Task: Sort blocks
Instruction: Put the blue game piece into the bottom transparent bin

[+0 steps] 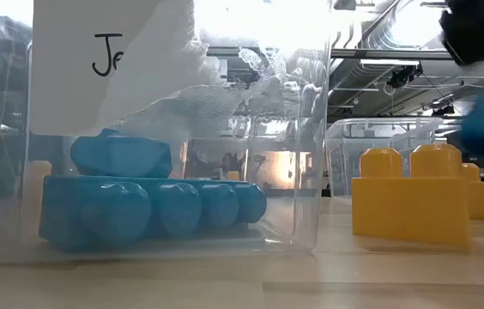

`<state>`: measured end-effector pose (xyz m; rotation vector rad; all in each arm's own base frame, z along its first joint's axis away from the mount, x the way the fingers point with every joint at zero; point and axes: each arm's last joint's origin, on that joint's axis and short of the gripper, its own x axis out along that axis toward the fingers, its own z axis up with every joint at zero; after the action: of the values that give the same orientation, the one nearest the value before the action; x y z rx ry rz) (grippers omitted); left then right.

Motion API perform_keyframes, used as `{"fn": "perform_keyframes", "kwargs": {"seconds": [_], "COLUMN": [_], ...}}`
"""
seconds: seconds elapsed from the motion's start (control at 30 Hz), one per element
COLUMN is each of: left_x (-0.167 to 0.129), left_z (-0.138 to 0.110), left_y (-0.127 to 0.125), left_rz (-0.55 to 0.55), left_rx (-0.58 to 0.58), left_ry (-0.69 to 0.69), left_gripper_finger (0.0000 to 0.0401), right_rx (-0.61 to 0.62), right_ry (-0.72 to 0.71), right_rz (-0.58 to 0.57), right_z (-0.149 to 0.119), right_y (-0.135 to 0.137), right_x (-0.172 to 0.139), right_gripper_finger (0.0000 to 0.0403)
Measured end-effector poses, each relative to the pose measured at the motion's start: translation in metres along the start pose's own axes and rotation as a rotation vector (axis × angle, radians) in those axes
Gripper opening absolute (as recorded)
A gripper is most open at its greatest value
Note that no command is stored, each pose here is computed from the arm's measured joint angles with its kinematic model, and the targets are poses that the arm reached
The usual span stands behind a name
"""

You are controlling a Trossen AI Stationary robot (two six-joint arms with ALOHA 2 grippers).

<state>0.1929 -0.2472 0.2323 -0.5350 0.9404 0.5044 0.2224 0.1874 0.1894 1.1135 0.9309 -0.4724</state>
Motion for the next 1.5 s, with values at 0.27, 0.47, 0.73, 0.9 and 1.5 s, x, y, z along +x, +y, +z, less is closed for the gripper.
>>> {"fn": "perform_keyframes", "kwargs": {"seconds": [0.27, 0.47, 0.73, 0.9, 1.5], "left_x": [0.046, 0.058, 0.069, 0.07, 0.05], "left_z": [0.02, 0.046, 0.068, 0.07, 0.046], "left_y": [0.008, 0.019, 0.025, 0.027, 0.034], "left_rz": [0.262, 0.366, 0.404, 0.411, 0.525], "left_rx": [0.045, 0.111, 0.186, 0.193, 0.166], "left_ry": [0.076, 0.077, 0.081, 0.097, 0.143], "left_gripper_finger": [0.0227, 0.0227, 0.0227, 0.0227, 0.0227], "right_rx": [-0.068, -0.111, -0.134, -0.155, -0.209], "right_ry": [-0.124, -0.112, -0.036, -0.027, -0.004], "right_rz": [0.157, 0.145, 0.126, 0.108, -0.12], "right_z": [0.024, 0.026, 0.014, 0.01, 0.021], "right_y": [0.051, 0.072, 0.09, 0.097, 0.08], "right_x": [-0.02, -0.007, 0.017, 0.011, -0.002], "right_gripper_finger": [0.0131, 0.0131, 0.0131, 0.0131, 0.0131]}}
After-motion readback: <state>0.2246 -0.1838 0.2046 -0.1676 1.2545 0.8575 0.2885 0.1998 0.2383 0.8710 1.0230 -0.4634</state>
